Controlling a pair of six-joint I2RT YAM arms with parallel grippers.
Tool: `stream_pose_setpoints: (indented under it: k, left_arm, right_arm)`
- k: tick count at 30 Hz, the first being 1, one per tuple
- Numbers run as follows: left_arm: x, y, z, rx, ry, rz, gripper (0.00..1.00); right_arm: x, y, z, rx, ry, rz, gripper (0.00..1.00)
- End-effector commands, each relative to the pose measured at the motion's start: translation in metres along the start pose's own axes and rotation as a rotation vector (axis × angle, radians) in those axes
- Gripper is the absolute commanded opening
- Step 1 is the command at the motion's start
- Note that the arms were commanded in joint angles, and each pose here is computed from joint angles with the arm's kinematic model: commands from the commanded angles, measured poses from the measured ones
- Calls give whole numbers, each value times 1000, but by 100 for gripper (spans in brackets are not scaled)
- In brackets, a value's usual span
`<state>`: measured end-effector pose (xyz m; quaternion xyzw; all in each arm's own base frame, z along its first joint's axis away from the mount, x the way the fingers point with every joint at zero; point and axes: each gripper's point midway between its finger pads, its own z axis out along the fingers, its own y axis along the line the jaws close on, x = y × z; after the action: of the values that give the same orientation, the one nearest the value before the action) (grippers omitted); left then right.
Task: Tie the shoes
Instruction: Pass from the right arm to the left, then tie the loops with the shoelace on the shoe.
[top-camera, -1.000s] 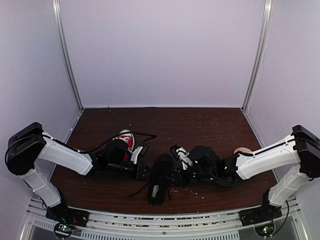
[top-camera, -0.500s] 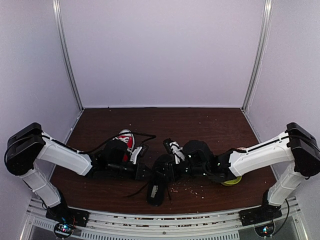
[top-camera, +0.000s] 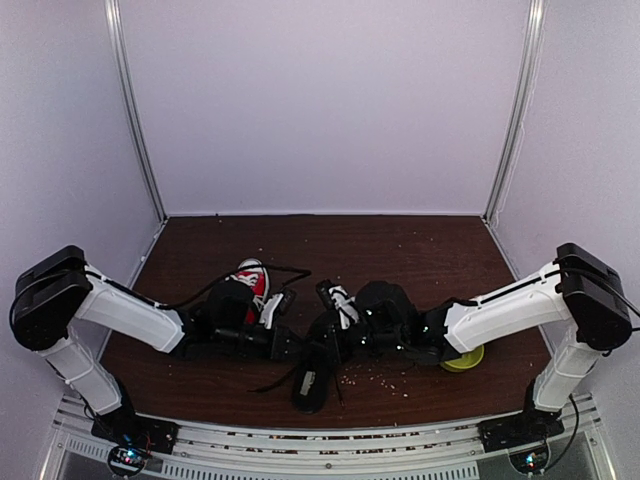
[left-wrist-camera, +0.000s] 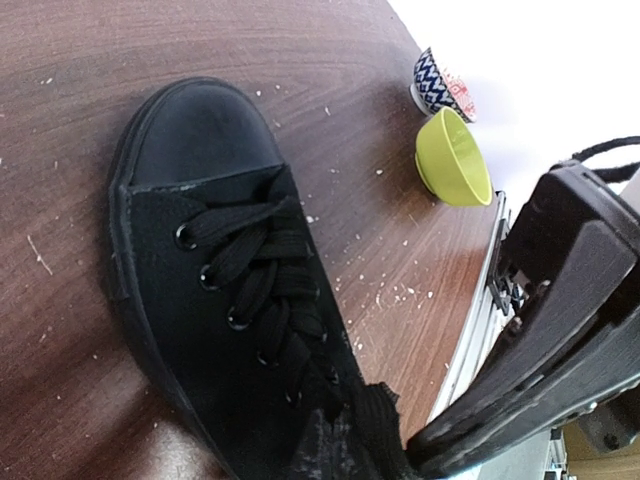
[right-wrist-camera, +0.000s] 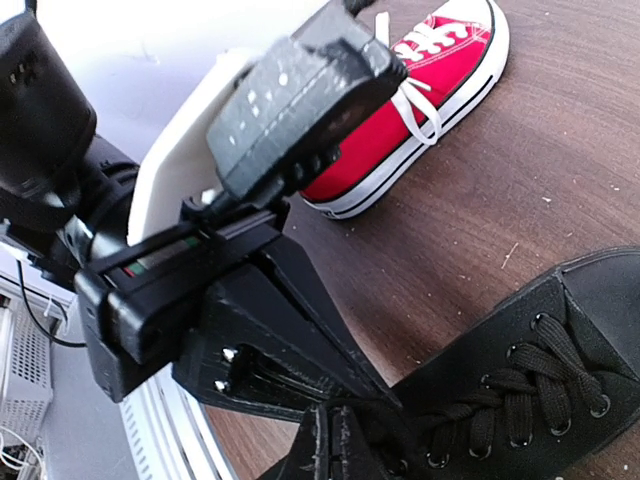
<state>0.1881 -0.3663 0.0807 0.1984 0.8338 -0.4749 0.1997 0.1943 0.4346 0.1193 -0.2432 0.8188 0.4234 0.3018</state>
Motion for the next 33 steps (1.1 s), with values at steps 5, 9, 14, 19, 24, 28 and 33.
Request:
stream_pose_setpoints:
  k: [5, 9, 14, 19, 24, 28, 33]
  left_arm:
    - [-5, 6, -9, -31, -83, -41, 0]
    - [-8, 8, -12, -39, -111, -62, 0]
    - [-7, 14, -17, -53, -144, -95, 0]
    - [-5, 14, -18, -42, -151, -111, 0]
    - [-6, 12, -17, -27, -149, -116, 0]
    - [-7, 7, -13, -3, -138, -106, 0]
    - [-6, 1, -11, 24, -122, -88, 0]
  right_arm:
    - [5, -7, -13, -6, -20, 13, 0]
    - [18, -15, -19, 6, -12, 36, 0]
    - [27, -23, -25, 18, -11, 54, 0]
    - [31, -24, -24, 14, -5, 60, 0]
    - [33, -21, -25, -6, 4, 55, 0]
    - [43, -11, -23, -67, 50, 40, 0]
    - [41, -14, -35, -61, 2, 58, 27]
